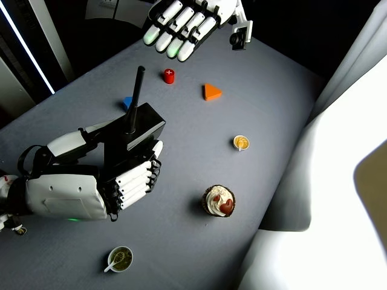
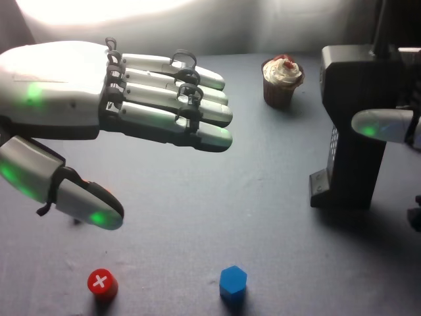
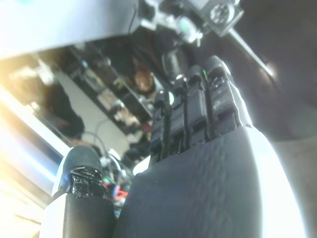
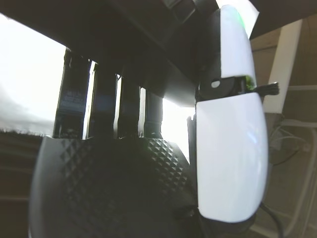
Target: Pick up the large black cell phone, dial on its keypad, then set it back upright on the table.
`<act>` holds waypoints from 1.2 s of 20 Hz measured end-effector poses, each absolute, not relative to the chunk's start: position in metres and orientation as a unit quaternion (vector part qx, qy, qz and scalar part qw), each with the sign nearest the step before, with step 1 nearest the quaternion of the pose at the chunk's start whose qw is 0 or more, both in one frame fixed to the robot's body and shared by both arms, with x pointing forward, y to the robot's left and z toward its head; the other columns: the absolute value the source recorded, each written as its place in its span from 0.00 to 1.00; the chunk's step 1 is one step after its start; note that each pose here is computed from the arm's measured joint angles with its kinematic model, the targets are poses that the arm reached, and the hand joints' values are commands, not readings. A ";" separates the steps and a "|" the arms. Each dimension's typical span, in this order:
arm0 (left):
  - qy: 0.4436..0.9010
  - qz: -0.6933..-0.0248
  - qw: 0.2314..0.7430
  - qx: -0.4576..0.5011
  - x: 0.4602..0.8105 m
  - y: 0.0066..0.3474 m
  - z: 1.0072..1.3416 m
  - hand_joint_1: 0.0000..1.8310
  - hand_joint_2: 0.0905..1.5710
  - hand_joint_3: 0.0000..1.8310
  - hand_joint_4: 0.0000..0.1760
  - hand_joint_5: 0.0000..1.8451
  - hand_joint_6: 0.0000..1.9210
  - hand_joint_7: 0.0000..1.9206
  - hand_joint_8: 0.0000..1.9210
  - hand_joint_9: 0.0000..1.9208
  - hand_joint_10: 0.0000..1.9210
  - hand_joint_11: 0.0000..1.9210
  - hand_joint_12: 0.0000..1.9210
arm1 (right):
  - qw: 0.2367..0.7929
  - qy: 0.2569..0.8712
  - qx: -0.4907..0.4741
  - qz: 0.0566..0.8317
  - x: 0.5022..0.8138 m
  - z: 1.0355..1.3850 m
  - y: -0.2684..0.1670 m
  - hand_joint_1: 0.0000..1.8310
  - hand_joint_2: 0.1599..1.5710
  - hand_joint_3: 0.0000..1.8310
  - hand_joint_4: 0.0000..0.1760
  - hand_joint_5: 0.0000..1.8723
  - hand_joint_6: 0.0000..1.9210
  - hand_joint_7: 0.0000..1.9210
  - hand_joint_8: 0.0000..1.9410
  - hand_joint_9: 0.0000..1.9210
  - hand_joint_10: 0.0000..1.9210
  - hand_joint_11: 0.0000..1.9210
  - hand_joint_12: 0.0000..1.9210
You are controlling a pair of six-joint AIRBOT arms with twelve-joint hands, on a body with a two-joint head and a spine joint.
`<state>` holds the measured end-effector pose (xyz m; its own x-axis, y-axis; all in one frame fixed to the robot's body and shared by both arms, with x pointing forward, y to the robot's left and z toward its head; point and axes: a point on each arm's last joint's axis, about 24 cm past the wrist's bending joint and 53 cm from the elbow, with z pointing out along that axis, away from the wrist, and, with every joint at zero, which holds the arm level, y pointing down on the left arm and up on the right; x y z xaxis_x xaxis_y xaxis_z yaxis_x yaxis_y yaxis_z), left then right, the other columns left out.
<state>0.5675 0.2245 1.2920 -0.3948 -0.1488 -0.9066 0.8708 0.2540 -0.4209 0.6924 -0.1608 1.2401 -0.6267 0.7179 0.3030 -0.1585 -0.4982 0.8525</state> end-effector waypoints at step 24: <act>0.682 -0.465 0.531 0.191 0.630 0.214 1.273 0.70 0.83 0.00 0.78 0.00 0.00 0.30 0.87 0.30 1.00 0.21 1.00 | 0.286 0.378 0.270 0.838 0.672 1.288 -0.170 0.75 0.70 0.00 0.00 0.51 0.46 0.44 0.60 0.46 0.70 0.44 0.64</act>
